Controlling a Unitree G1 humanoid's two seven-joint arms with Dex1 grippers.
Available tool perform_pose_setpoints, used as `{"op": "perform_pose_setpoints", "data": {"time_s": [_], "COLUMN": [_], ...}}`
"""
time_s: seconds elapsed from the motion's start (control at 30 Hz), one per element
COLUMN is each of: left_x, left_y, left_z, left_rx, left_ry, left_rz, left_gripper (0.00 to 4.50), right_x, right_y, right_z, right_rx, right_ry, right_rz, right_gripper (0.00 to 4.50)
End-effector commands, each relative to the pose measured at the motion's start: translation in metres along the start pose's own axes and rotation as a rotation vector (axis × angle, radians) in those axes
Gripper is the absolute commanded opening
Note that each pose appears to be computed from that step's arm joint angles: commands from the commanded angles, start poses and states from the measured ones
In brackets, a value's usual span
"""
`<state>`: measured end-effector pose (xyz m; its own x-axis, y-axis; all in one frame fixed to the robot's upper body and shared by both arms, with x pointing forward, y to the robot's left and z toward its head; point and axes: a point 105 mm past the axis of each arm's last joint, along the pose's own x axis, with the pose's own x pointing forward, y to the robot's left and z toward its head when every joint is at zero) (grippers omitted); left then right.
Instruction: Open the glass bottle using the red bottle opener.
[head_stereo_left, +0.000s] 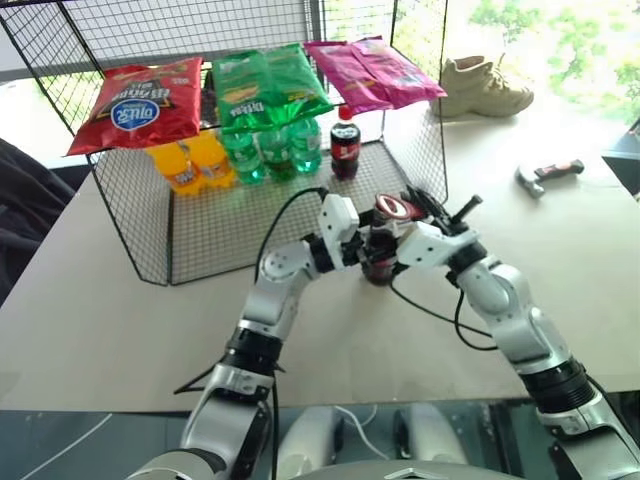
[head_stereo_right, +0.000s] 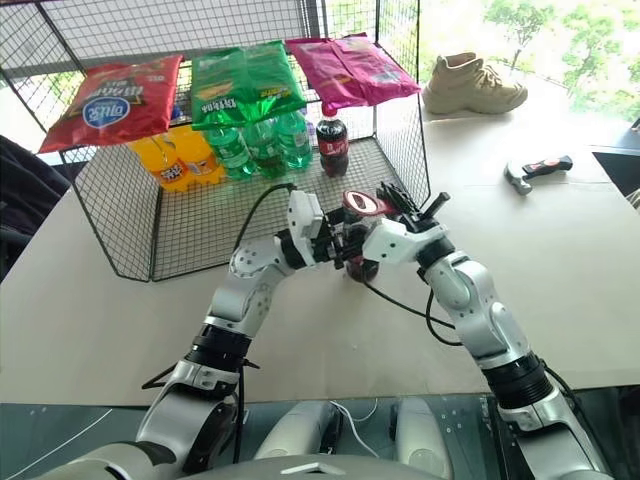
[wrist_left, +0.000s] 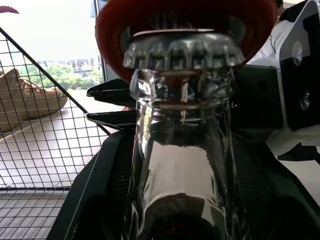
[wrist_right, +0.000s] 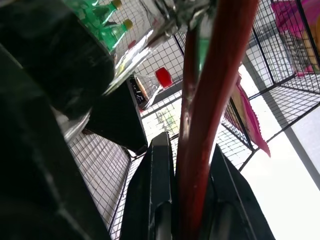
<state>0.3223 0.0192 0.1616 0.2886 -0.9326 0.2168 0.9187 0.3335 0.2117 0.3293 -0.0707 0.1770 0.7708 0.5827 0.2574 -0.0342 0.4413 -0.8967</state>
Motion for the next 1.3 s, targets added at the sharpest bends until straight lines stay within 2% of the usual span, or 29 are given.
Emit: {"op": "perform_pose_setpoints", "data": {"time_s": [0.03, 0.23, 0.63, 0.87, 1.3], "left_x": [0.010, 0.010, 0.012, 0.012, 0.012], "left_y": [-0.007, -0.006, -0.006, -0.009, -0.012], "left_z": [0.002, 0.000, -0.003, -0.004, -0.005], "left_rx": [0.001, -0.007, -0.024, -0.033, -0.045], "left_ry": [-0.005, 0.000, -0.002, -0.002, 0.002], "left_rz": [-0.035, -0.027, -0.016, -0.017, -0.023], "left_gripper": [2.22, 2.22, 2.22, 2.22, 2.22], "right_x": [-0.002, -0.008, -0.006, -0.001, 0.005], "right_y": [0.034, 0.036, -0.006, -0.023, -0.053], "right_z": [0.018, 0.007, -0.024, -0.029, -0.021], "right_rx": [-0.012, -0.099, -0.279, -0.338, -0.476], "right_ry": [-0.088, -0.112, -0.130, -0.147, -0.184], "right_rz": [0.149, 0.218, 0.213, 0.188, 0.044], "right_gripper": [0.00, 0.00, 0.00, 0.00, 0.00]}}
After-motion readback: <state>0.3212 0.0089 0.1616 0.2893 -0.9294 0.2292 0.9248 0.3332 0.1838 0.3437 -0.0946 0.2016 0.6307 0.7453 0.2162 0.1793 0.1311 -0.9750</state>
